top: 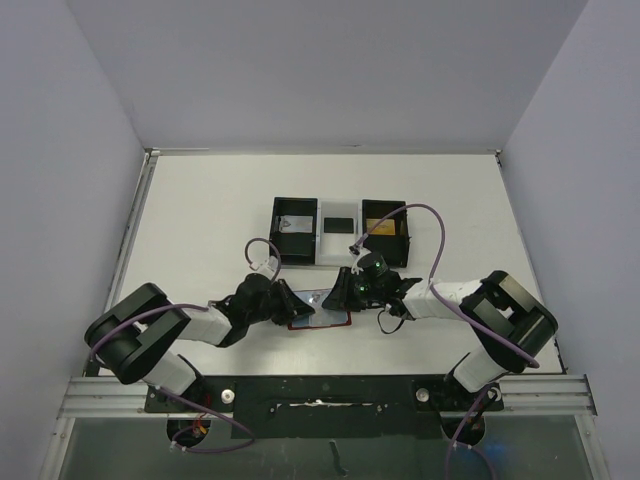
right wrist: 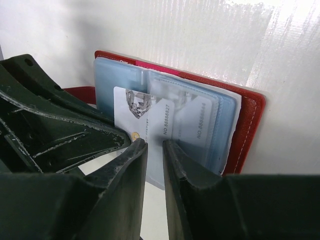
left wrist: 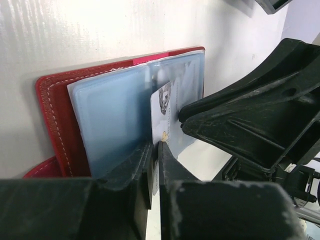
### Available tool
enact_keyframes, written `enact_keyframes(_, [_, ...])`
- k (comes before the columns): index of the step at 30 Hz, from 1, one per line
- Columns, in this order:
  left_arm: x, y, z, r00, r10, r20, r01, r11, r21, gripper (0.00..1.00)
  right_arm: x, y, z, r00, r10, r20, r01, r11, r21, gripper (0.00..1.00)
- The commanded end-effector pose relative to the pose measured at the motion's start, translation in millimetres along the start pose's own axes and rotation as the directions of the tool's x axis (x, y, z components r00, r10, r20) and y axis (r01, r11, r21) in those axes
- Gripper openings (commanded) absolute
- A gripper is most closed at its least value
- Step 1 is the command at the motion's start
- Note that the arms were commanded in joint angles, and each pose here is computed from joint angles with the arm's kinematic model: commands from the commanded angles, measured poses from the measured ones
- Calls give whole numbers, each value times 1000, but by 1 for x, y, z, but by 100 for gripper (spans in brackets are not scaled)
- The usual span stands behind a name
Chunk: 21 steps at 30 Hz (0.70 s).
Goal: Take the credit cards out of the card holder
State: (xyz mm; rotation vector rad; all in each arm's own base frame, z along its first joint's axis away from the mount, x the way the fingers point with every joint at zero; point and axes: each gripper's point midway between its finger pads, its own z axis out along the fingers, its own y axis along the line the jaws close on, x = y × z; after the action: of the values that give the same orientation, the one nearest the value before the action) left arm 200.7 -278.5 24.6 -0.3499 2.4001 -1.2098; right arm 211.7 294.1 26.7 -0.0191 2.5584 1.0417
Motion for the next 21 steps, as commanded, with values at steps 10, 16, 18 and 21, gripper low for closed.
enact_keyframes(10, [-20, -11, -10, 996, 68, 64, -67, 998, -13, 0, -17, 7, -11, 995, -97, 34, 97, 995, -7, 33])
enact_keyframes(16, [-23, -17, -14, 994, 88, 72, -88, 996, -6, 0, -34, 33, -26, 981, -160, 112, 170, 982, -87, 41])
enact_keyframes(18, [-26, -21, -17, 992, 100, 80, -100, 995, -4, 0, -39, 38, -32, 974, -175, 141, 190, 977, -94, 45])
enact_keyframes(21, [-30, -26, -22, 988, 117, 100, -118, 993, 3, 0, -45, 40, -39, 966, -187, 177, 205, 974, -92, 50])
